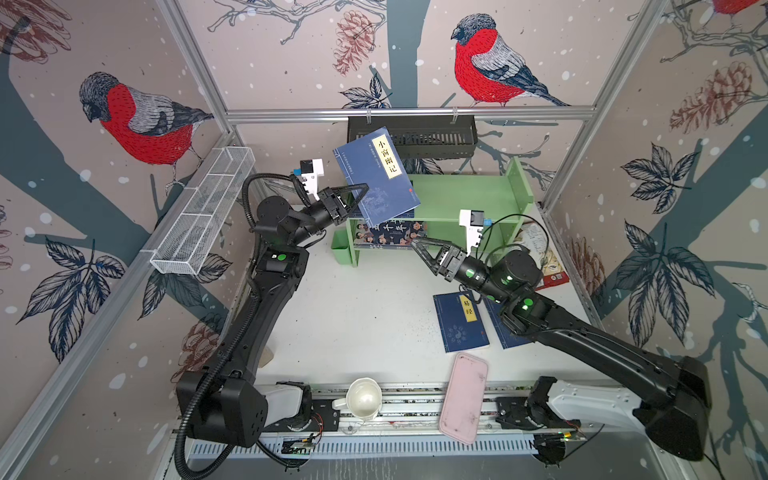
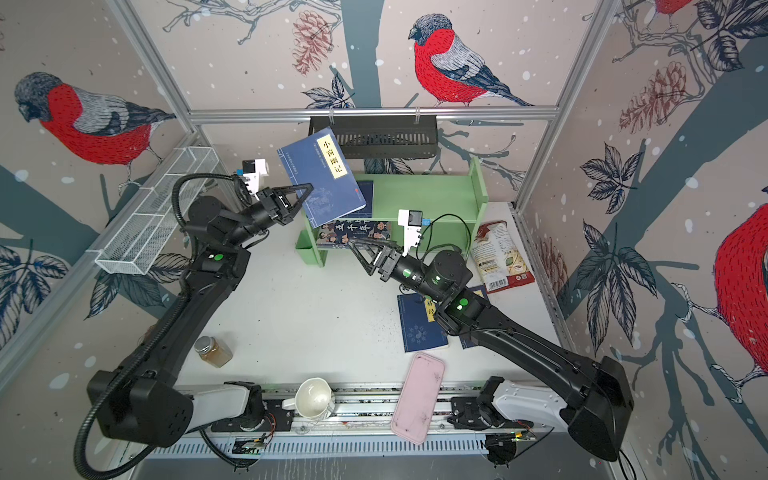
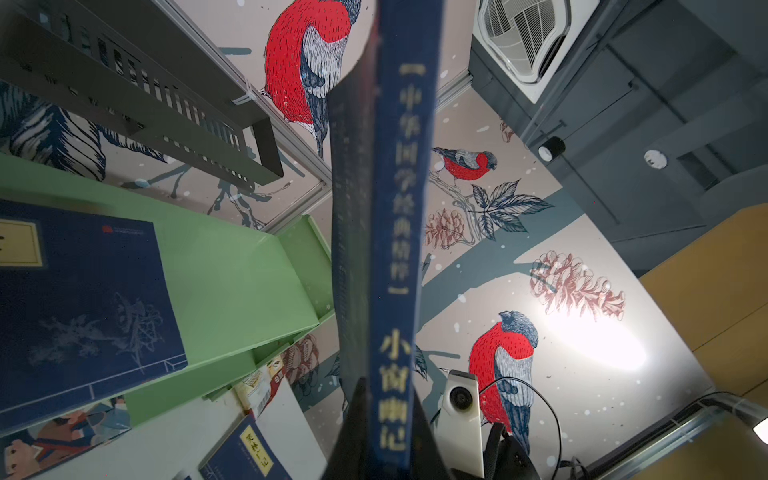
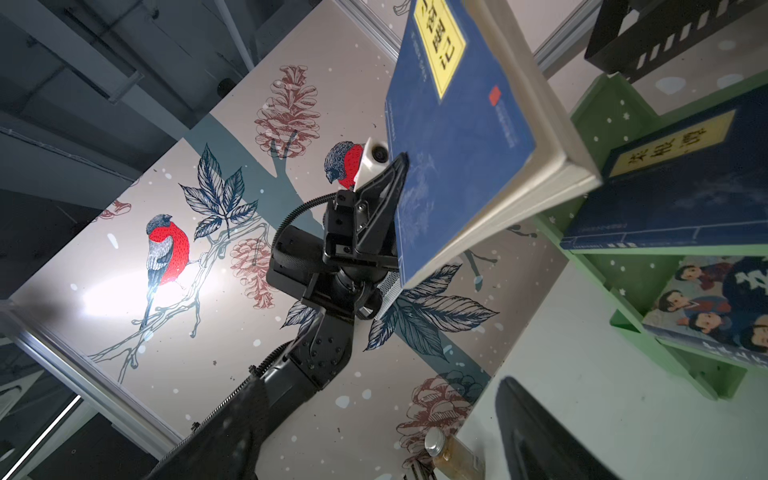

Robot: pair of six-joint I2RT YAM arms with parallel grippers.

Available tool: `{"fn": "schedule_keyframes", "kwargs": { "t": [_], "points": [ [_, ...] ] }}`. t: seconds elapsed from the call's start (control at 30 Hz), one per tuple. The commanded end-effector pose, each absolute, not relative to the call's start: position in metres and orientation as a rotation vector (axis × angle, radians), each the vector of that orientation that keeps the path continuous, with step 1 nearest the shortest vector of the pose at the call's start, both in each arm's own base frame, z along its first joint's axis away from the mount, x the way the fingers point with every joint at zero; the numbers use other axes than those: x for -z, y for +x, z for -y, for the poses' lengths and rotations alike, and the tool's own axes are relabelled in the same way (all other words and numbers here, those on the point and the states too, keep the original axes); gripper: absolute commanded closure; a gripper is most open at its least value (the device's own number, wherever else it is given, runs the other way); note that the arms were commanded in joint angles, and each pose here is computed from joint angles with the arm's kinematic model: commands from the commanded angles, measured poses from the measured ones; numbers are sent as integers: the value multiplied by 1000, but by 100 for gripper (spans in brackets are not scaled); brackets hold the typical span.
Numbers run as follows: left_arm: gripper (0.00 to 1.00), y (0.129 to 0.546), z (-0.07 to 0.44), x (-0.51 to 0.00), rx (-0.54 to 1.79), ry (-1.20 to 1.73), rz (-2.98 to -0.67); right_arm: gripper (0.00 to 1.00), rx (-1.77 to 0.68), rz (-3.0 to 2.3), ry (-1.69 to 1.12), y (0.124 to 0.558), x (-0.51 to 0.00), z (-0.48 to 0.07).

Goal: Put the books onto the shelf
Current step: 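Raise the upright book toward the shelf with the left gripper while the right gripper follows, then lower the book onto the shelf's top tier with both grippers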

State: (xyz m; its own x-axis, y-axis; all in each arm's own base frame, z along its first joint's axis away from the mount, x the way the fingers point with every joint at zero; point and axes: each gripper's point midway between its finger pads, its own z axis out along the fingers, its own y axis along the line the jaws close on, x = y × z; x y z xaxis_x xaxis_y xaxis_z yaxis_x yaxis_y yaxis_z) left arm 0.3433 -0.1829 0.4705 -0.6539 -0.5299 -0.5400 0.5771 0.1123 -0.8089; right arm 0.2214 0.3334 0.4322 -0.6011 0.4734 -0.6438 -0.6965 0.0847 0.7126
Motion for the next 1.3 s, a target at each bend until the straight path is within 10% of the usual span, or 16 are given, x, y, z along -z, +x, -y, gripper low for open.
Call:
{"fn": "schedule_keyframes", "kwargs": {
  "t": [0.0,0.67,1.0,1.1,1.27],
  "points": [
    [100,332,179,-494,1756,62,-1435,13,-1706,-1369,-227,225,-457,-339],
    [100,332,186,-481,1907,-25,-1417,21,-1694,-1354,-204,280,-456,-389],
    [100,334,183,-466,1850,-69,-1445,63,-1713,-1343,-234,299,-457,-394],
    [83,338,182,-452,1829,-106,-1478,96,-1689,-1362,-238,306,-452,-390],
    [48,346,172,-430,1786,-159,-1513,98,-1679,-1424,-271,314,-439,-377]
  ]
}}
